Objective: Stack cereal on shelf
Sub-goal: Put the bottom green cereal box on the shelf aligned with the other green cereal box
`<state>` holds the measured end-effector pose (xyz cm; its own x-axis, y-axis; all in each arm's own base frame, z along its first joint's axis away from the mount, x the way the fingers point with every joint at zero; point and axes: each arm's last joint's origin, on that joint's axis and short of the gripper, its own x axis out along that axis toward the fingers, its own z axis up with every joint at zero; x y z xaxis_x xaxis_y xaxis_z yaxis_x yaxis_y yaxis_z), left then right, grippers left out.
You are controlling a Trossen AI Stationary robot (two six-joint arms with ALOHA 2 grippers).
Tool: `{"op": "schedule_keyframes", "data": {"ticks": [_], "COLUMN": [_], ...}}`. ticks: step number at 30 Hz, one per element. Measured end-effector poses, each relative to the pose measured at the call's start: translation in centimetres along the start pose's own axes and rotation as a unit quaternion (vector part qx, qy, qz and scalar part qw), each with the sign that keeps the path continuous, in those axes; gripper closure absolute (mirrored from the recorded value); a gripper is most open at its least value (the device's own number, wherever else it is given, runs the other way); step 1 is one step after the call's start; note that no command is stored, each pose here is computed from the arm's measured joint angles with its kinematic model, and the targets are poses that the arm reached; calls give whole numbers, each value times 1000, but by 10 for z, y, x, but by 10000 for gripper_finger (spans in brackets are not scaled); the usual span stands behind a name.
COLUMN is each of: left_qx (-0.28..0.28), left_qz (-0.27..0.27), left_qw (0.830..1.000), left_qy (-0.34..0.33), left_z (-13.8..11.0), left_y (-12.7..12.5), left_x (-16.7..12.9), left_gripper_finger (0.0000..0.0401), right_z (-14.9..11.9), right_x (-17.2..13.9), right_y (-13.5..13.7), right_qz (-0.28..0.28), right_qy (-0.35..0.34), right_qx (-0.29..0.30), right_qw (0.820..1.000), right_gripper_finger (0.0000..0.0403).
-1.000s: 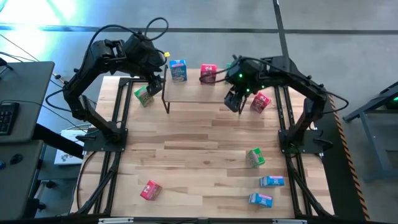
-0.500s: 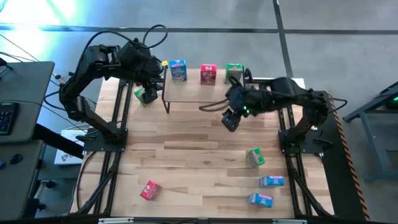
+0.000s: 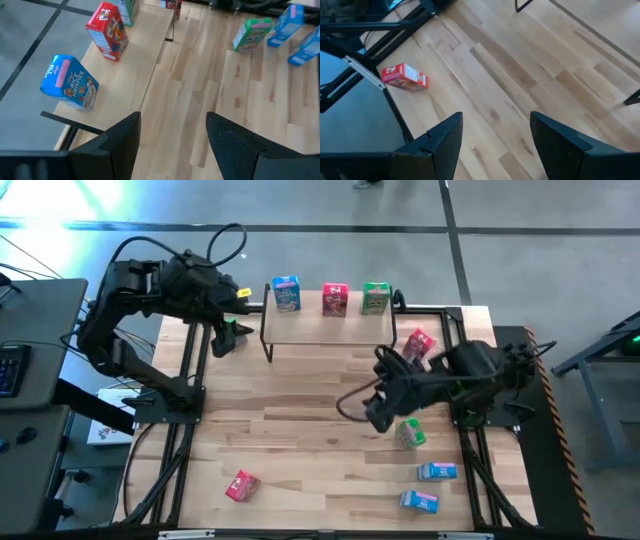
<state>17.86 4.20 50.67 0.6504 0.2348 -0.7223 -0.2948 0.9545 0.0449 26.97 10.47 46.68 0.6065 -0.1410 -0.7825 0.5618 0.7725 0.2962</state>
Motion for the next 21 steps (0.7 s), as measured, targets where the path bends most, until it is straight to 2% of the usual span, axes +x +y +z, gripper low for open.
{"op": "schedule_keyframes", "data": {"ticks": [15,21], "left_qx": [-86,-88], "left_qz": [-29,-35], "left_qw": [996,995], "left_qy": [-15,-14], "left_z": [-7,-7], "left_y": [-11,-15], "left_x": [-14,-15], "left_gripper_finger": [185,185], "right_z": [-51,-63], "right_x": [-18,-24], "right_y": [30,35], "right_qz": [42,53], "right_qy": [23,30], "right_qx": [-17,-25], "right_qw": [999,998], "right_gripper_finger": [178,178]}}
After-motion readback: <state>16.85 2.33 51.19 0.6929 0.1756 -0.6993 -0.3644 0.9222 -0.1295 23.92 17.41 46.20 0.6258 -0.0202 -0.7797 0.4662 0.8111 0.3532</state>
